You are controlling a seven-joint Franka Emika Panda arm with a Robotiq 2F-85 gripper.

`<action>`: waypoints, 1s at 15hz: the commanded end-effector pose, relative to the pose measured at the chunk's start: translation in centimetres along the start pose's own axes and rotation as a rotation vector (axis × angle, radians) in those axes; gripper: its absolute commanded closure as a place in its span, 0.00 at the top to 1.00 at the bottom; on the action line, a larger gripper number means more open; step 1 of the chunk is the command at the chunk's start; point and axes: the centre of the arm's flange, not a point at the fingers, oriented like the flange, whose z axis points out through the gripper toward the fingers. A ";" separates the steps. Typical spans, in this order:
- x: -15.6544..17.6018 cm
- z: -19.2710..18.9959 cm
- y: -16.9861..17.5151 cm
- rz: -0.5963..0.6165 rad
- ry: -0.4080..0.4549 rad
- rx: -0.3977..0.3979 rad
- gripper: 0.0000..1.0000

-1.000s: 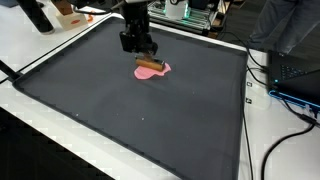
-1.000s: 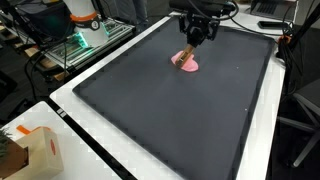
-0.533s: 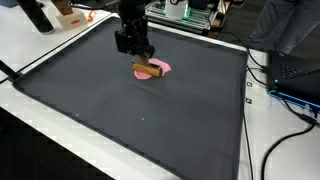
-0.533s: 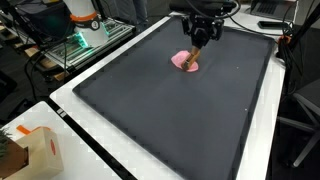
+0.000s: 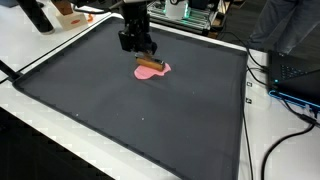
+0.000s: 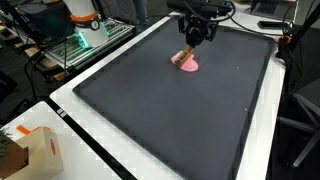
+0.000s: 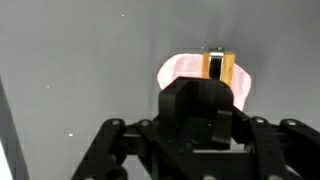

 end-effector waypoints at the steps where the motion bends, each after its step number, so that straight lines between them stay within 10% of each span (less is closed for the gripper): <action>1: 0.0 1.2 -1.3 -0.026 -0.022 0.106 0.23; 15: -0.6 -1.3 -0.5 0.054 0.044 -0.111 0.23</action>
